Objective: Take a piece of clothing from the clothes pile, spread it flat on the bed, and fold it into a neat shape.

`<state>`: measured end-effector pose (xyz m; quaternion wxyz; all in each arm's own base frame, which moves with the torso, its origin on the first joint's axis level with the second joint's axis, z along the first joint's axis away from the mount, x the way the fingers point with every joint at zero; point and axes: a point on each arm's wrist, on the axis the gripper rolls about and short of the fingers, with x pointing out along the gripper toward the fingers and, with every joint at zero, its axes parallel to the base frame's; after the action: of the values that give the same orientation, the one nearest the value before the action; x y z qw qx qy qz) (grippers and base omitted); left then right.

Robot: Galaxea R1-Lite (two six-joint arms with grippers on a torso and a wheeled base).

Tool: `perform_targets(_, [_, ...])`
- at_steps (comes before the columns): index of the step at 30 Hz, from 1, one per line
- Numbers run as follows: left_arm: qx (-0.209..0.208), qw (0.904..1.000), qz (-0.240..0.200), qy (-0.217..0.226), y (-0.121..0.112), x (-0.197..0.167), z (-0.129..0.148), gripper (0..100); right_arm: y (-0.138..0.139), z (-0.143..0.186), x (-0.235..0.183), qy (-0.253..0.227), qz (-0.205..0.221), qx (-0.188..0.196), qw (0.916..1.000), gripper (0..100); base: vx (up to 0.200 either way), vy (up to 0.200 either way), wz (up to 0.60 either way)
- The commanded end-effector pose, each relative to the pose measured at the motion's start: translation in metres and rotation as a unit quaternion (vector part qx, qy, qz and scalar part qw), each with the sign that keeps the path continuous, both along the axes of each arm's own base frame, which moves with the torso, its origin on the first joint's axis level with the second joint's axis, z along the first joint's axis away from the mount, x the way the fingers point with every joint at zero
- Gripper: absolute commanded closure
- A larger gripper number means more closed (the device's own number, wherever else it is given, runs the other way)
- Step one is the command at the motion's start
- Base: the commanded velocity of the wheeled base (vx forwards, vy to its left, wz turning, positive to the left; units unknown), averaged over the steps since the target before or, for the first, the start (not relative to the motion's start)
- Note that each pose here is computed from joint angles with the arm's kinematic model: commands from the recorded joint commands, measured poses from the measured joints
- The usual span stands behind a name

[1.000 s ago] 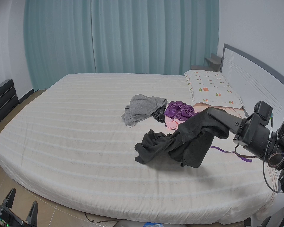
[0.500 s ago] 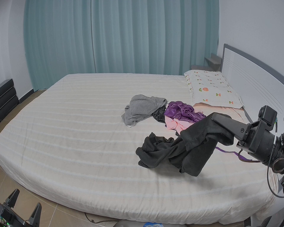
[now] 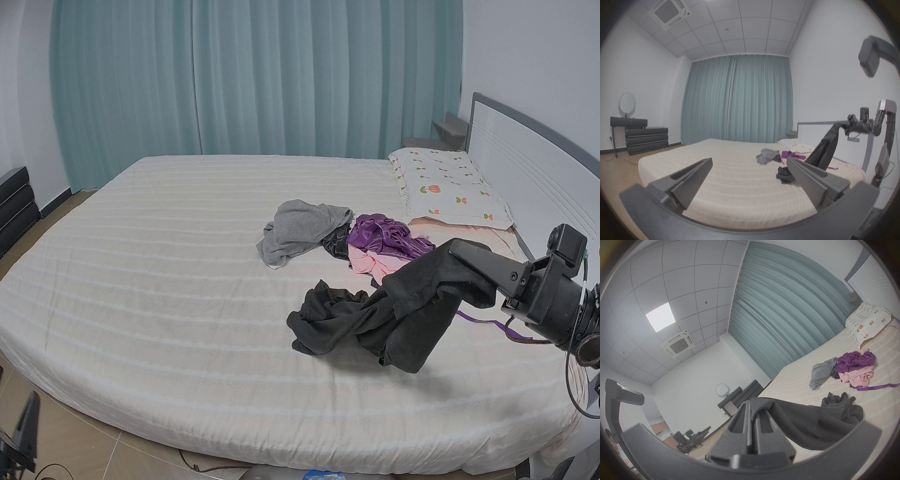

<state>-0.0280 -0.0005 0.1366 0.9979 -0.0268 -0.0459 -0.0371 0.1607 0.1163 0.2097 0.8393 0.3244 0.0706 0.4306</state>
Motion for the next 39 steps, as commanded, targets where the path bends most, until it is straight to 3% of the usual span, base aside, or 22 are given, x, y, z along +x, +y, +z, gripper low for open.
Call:
perform_targets(1, [0.003, 0.9966, -0.031, 0.076, -0.001, 0.027, 0.050, 0, 0.001, -0.001, 0.004, 0.004, -0.003, -0.002, 1.0000, 100, 0.000, 0.000, 0.00])
perform_targets(4, [0.007, 0.9885, -0.063, 0.137, -0.003, 0.042, 0.026, 0, 0.001, 0.000, 0.004, 0.002, -0.005, -0.001, 1.0000, 100, 0.000, 0.000, 0.00])
perform_targets(9, [0.029, 0.9734, -0.100, 0.204, -0.007, 0.061, 0.010, 0, 0.000, 0.002, 0.006, -0.001, -0.009, 0.000, 1.0000, 100, 0.000, 0.000, 0.00])
perform_targets(15, [0.040, 0.9400, -0.150, 0.304, -0.015, 0.092, -0.003, 0, 0.002, 0.001, 0.011, 0.004, -0.011, -0.003, 0.9999, 100, 0.000, 0.000, 0.00])
perform_targets(16, [0.041, 0.9374, -0.153, 0.310, -0.015, 0.094, -0.004, 0, 0.002, 0.001, 0.011, 0.004, -0.011, -0.003, 0.9999, 100, 0.000, 0.000, 0.00])
perform_targets(23, [0.067, 0.8961, -0.207, 0.387, -0.039, 0.141, -0.021, 0, 0.001, 0.003, 0.014, -0.005, -0.020, -0.006, 0.9998, 100, 0.000, 0.000, 0.00])
perform_targets(25, [0.068, 0.8938, -0.209, 0.391, -0.040, 0.143, -0.023, 0, 0.001, 0.003, 0.014, -0.006, -0.020, -0.006, 0.9998, 100, 0.000, 0.000, 0.00])
perform_targets(26, [0.073, 0.8790, -0.223, 0.415, -0.052, 0.162, -0.035, 0, 0.001, 0.005, 0.014, -0.012, -0.019, -0.005, 0.9997, 100, 0.000, 0.000, 0.00])
perform_targets(33, [0.077, 0.8709, -0.238, 0.423, -0.075, 0.198, -0.060, 0, 0.003, 0.006, 0.016, -0.019, -0.019, -0.009, 0.9996, 100, 0.000, 0.000, 0.00])
perform_targets(37, [0.079, 0.8546, -0.235, 0.456, -0.105, 0.218, -0.100, 0, 0.004, 0.006, 0.016, -0.026, -0.020, -0.014, 0.9994, 100, 0.000, 0.000, 0.00])
perform_targets(39, [0.084, 0.8591, -0.224, 0.452, -0.115, 0.227, -0.111, 0, 0.004, 0.006, 0.016, -0.026, -0.019, -0.014, 0.9994, 100, 0.000, 0.000, 0.00])
